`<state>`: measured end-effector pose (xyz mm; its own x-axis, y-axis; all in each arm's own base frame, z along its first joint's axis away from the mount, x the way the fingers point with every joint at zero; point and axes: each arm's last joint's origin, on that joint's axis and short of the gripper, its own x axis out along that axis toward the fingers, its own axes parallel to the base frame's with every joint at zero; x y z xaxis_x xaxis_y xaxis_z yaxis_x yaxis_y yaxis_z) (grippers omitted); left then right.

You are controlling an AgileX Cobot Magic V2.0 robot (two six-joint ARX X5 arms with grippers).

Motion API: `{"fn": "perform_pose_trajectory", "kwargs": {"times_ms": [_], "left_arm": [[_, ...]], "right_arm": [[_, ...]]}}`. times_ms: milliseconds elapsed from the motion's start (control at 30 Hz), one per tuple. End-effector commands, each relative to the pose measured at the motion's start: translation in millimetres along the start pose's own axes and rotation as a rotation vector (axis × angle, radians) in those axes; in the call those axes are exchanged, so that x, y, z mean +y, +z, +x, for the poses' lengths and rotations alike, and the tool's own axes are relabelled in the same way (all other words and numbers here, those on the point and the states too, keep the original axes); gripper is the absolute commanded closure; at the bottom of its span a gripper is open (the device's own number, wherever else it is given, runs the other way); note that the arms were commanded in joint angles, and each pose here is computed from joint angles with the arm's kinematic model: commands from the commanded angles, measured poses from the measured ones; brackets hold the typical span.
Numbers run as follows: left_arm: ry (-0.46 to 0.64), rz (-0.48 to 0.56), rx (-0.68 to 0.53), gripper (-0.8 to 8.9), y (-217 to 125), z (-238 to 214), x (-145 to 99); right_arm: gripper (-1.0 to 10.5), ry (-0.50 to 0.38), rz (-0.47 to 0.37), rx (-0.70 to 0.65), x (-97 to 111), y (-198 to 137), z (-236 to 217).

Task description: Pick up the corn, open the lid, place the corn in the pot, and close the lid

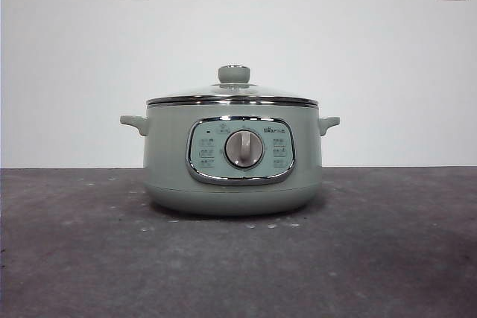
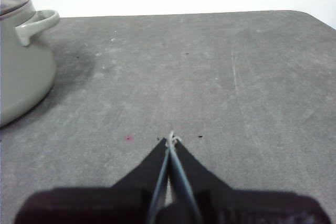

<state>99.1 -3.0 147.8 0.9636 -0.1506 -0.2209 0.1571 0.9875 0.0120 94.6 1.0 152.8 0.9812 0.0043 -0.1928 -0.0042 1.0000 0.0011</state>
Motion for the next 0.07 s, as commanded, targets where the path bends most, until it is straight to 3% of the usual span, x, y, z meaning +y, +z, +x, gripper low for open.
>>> {"fn": "perform_pose_trajectory", "kwargs": {"times_ms": [33, 67], "left_arm": [[-0.001, -0.008, 0.004, 8.17, -2.8, 1.0, 0.2], [-0.001, -0.008, 0.004, 8.17, -2.8, 1.0, 0.2]], "right_arm": [[9.5, -0.001, 0.004, -0.002, -0.1, -1.8, 0.8], [9.5, -0.001, 0.004, -0.002, -0.1, -1.8, 0.8]]}}
